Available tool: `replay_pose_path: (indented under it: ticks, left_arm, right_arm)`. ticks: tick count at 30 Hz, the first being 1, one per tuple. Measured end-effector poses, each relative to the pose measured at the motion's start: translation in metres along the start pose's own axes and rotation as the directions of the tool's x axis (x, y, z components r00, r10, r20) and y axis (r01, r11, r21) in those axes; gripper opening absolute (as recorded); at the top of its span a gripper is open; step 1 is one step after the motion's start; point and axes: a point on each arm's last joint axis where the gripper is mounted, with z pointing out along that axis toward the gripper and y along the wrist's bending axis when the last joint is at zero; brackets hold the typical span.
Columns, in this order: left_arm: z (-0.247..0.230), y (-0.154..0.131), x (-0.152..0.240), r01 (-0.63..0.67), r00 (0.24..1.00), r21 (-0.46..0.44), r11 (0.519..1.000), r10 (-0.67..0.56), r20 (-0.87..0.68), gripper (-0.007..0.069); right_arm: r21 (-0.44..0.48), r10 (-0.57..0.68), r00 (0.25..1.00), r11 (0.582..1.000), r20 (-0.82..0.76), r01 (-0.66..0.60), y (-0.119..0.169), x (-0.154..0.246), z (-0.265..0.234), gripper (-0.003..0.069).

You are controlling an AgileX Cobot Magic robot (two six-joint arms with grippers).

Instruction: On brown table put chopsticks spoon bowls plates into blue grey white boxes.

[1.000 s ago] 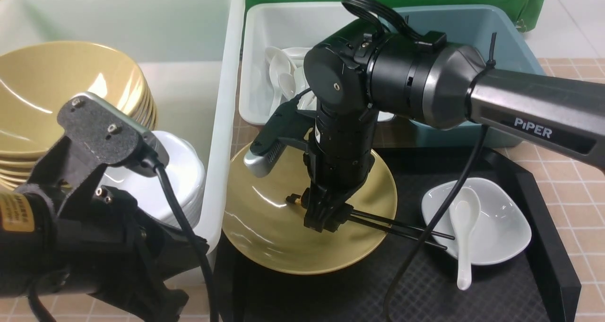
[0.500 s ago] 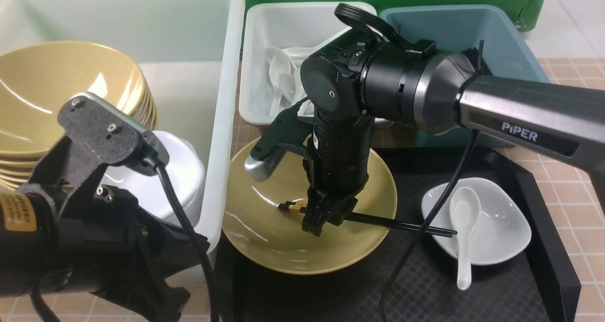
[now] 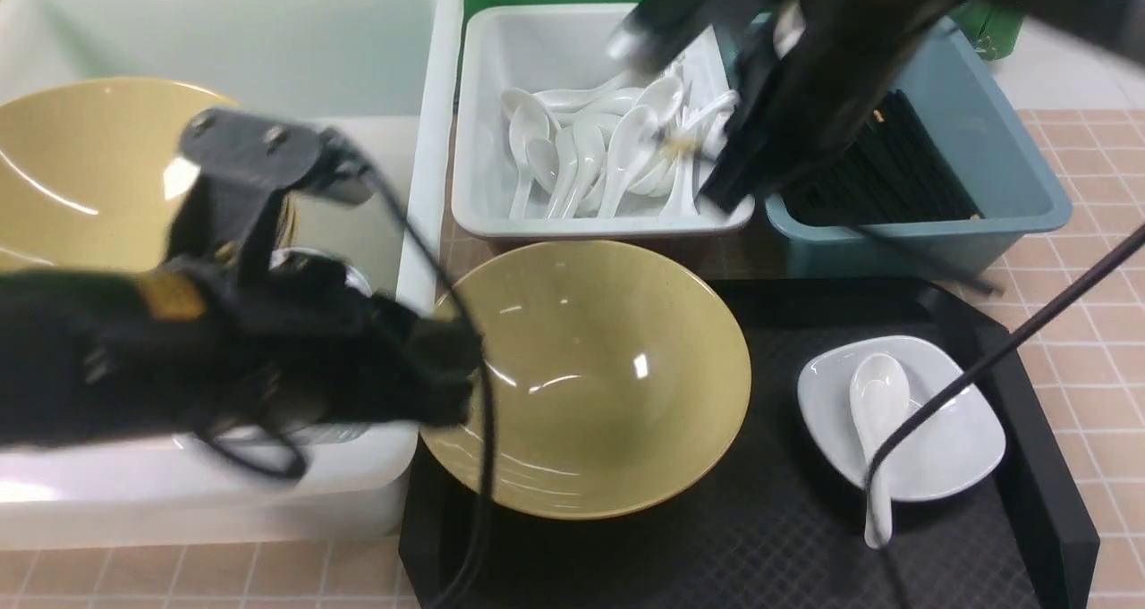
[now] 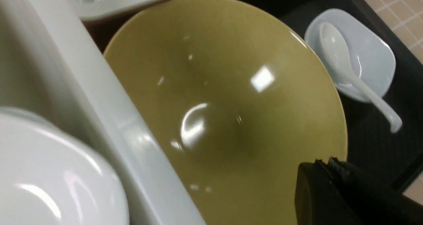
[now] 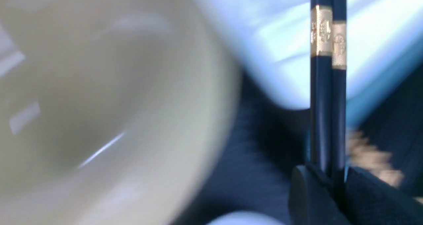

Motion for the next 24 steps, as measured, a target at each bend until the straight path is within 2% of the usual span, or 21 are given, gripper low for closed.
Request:
replay_pose_path:
  ticks: [2, 3, 4, 7, 9, 10, 14, 16, 17, 18, 20, 21, 24]
  left_arm:
    - [0.008, 0.001, -0.011, -0.009, 1.0, -0.003, 1.0, 0.009, 0.03, 0.0001]
    - [0.019, 0.002, -0.027, -0.018, 0.997, -0.008, 1.0, 0.019, 0.072, 0.0001]
    - [0.023, 0.002, -0.037, -0.03, 0.994, -0.011, 0.999, 0.031, 0.101, 0.0001]
    - [0.028, 0.001, -0.066, -0.074, 0.981, -0.022, 0.997, 0.077, 0.179, 0.0001]
    - [0.033, 0.001, -0.08, -0.092, 0.972, -0.031, 0.995, 0.096, 0.212, 0.0001]
    - [0.034, 0.001, -0.08, -0.091, 0.973, -0.032, 0.995, 0.096, 0.212, 0.0001]
    - [0.048, 0.004, -0.084, -0.101, 0.975, -0.039, 0.994, 0.107, 0.196, 0.0001]
    - [0.051, 0.005, -0.081, -0.112, 0.978, -0.039, 0.993, 0.117, 0.175, 0.0001]
    - [0.05, 0.004, -0.08, -0.12, 0.978, -0.035, 0.992, 0.124, 0.168, 0.0001]
    - [0.049, 0.004, -0.08, -0.122, 0.978, -0.034, 0.992, 0.126, 0.167, 0.0001]
    - [0.031, -0.002, -0.083, -0.154, 0.97, -0.028, 0.988, 0.156, 0.188, 0.0001]
    - [0.017, -0.006, -0.084, -0.173, 0.964, -0.022, 0.985, 0.174, 0.201, 0.0001]
    - [-0.009, -0.014, -0.082, -0.213, 0.956, -0.002, 0.977, 0.209, 0.206, 0.0001]
  right_arm:
    - [0.035, 0.08, 0.995, 0.996, 0.058, -0.082, -0.021, -0.001, 0.001, 0.0155]
    - [0.07, 0.201, 0.968, 0.975, 0.153, -0.213, -0.051, -0.001, 0.006, 0.0155]
    - [0.079, 0.264, 0.942, 0.955, 0.206, -0.285, -0.066, -0.002, 0.011, 0.0155]
    - [0.077, 0.392, 0.857, 0.895, 0.334, -0.439, -0.099, -0.002, 0.035, 0.0155]
    - [0.061, 0.433, 0.81, 0.867, 0.396, -0.494, -0.114, -0.003, 0.058, 0.0155]
    - [0.059, 0.434, 0.804, 0.865, 0.406, -0.498, -0.115, -0.003, 0.058, 0.0155]
    - [0.037, 0.458, 0.791, 0.857, 0.406, -0.515, -0.117, 0.002, 0.122, 0.0174]
    - [0.039, 0.465, 0.805, 0.857, 0.367, -0.513, -0.114, 0.008, 0.145, 0.0213]
    - [0.042, 0.472, 0.813, 0.856, 0.341, -0.515, -0.112, 0.011, 0.153, 0.0255]
    - [0.043, 0.473, 0.814, 0.856, 0.337, -0.515, -0.112, 0.012, 0.153, 0.0262]
    - [0.069, 0.489, 0.838, 0.853, 0.243, -0.518, -0.111, 0.019, 0.152, 0.0374]
    - [0.083, 0.484, 0.849, 0.857, 0.209, -0.509, -0.111, 0.02, 0.145, 0.0407]
    - [0.12, 0.447, 0.886, 0.88, 0.123, -0.46, -0.114, 0.021, 0.118, 0.0462]
